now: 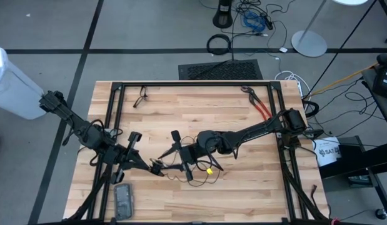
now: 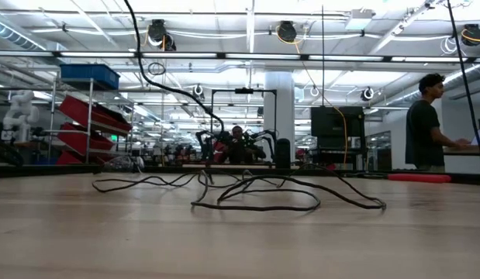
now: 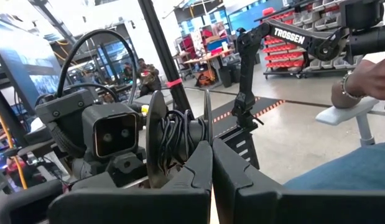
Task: Coil cords
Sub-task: Uncoil the black cable wire from the spool
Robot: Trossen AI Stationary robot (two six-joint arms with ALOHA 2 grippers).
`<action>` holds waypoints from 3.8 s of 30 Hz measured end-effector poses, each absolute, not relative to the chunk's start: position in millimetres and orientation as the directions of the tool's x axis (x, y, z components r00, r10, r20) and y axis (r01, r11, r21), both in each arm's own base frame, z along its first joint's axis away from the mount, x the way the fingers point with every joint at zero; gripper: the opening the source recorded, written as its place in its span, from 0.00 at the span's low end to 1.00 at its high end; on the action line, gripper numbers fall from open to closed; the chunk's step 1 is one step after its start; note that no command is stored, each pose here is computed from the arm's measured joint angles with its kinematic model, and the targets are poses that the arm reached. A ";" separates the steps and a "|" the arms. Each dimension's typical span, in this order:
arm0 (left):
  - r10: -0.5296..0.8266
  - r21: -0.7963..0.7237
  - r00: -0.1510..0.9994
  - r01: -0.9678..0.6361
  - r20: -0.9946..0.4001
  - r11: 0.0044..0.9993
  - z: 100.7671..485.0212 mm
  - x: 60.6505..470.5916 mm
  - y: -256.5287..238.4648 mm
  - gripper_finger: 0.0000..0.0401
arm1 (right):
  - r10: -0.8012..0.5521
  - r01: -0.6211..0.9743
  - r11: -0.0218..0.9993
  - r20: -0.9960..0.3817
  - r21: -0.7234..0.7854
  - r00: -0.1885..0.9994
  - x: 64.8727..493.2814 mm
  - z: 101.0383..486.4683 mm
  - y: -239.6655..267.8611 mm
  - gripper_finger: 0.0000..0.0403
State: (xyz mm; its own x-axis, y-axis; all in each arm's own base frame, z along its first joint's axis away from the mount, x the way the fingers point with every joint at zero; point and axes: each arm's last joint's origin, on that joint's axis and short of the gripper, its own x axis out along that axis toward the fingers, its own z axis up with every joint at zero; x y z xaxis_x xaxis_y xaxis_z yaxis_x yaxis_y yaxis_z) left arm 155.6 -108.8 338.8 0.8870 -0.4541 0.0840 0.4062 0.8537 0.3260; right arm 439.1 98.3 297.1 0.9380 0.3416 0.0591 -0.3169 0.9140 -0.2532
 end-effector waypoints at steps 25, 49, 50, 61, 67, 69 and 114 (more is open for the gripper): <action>-0.453 0.325 0.887 0.404 0.090 0.855 339.4 155.6 -108.7 0.00 | 0.332 -0.313 0.920 0.043 -0.238 0.942 439.5 295.6 96.8 0.06; -0.565 0.339 0.824 0.522 0.035 0.783 324.6 175.9 -123.3 0.00 | 0.283 -0.263 0.932 0.045 -0.250 0.958 438.4 298.5 95.1 0.00; -0.570 0.339 0.821 0.528 0.029 0.779 324.1 175.7 -123.3 0.00 | 0.282 -0.263 0.932 0.043 -0.250 0.958 437.6 299.8 94.9 0.00; -0.563 0.288 0.823 0.560 -0.081 0.777 313.5 176.9 -120.9 0.00 | 0.280 -0.274 0.929 -0.011 -0.248 0.960 425.4 314.9 91.7 0.00; -0.556 0.262 0.823 0.566 -0.117 0.782 309.9 177.3 -119.8 0.00 | 0.278 -0.274 0.928 -0.021 -0.254 0.960 420.3 321.2 92.3 0.00; -0.557 0.262 0.823 0.566 -0.116 0.782 310.1 177.2 -119.8 0.00 | 0.278 -0.274 0.927 -0.020 -0.255 0.960 419.4 322.5 92.1 0.00; -0.361 0.259 0.929 0.331 0.078 0.908 342.5 148.5 -92.9 0.00 | 0.164 -0.314 0.872 -0.381 -0.375 0.910 357.9 338.0 124.5 0.00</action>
State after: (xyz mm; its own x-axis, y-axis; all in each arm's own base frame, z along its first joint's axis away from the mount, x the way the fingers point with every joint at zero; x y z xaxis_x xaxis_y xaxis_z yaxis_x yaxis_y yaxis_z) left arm 148.5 -92.9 342.5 0.9293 -0.3610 0.0776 0.3309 0.9075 0.2585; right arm 357.9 124.5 338.0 0.9101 0.1641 -0.3806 -0.3140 0.8724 -0.3747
